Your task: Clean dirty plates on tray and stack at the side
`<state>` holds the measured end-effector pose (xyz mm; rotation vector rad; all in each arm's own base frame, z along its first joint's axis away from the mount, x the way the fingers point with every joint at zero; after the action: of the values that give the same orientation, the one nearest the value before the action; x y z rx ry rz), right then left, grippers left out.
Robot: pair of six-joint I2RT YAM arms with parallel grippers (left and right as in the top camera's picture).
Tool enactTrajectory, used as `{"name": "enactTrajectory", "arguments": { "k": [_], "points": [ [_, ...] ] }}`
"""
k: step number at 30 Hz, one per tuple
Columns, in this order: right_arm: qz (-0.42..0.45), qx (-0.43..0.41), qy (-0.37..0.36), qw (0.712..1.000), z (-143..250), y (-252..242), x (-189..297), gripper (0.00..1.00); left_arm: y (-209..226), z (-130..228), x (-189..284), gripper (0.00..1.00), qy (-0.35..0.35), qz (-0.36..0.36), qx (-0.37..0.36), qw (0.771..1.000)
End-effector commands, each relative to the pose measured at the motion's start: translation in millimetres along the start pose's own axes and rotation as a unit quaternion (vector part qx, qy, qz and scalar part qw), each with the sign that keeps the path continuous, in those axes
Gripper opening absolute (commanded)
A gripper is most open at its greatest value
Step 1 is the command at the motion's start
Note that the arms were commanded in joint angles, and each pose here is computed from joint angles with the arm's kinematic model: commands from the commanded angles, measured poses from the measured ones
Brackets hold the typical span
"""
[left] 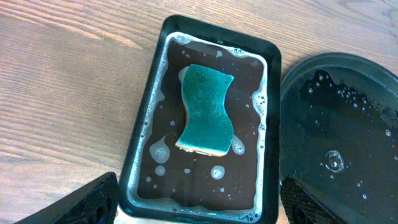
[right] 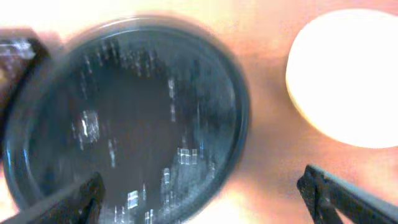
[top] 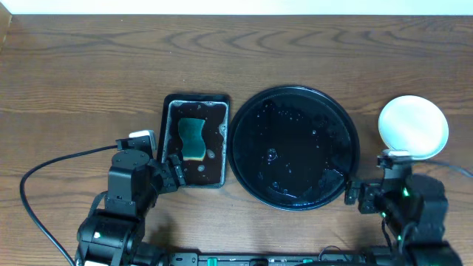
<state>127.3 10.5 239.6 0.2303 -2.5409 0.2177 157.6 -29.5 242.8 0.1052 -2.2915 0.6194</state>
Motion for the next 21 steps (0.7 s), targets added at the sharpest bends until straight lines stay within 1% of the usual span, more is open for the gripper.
{"name": "enactTrajectory", "arguments": {
  "k": [1, 4, 8, 10, 17, 21],
  "points": [
    [0.013, 0.016, -0.072, 0.997, 3, 2, 2, 0.99, 3, 1, -2, 0.84, -0.003, -0.010, -0.001, 1.000],
    [0.022, 0.025, -0.163, 0.986, 7, 4, -2, 0.99, 3, 1, -2, 0.84, -0.003, -0.010, -0.001, 1.000],
    [0.028, 0.034, -0.242, 0.969, 16, 6, -13, 0.99, 3, 1, -2, 0.84, -0.003, -0.010, -0.001, 1.000],
    [0.031, 0.037, -0.270, 0.962, 21, 7, -20, 0.99, 3, 1, -2, 0.84, -0.003, -0.010, -0.001, 1.000],
    [0.054, 0.059, -0.351, 0.933, 27, 6, -40, 0.99, 3, 1, -2, 0.84, -0.003, -0.010, -0.001, 1.000],
    [0.061, 0.090, -0.324, 0.940, 33, 6, -45, 0.99, 3, 1, -2, 0.84, -0.003, -0.010, -0.001, 1.000]
  ]
}}
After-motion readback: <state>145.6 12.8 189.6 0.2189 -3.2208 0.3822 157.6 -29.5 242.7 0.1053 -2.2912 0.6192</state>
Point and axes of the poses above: each gripper's point midway between its finger pads, its own x axis back along the fingers, its own y axis along the line the jaws close on, z = x × y, the point moved 10 cm from there along x, back along the fingers, and after that the axes turned 14 degrees about x, right-handed, at the moved point
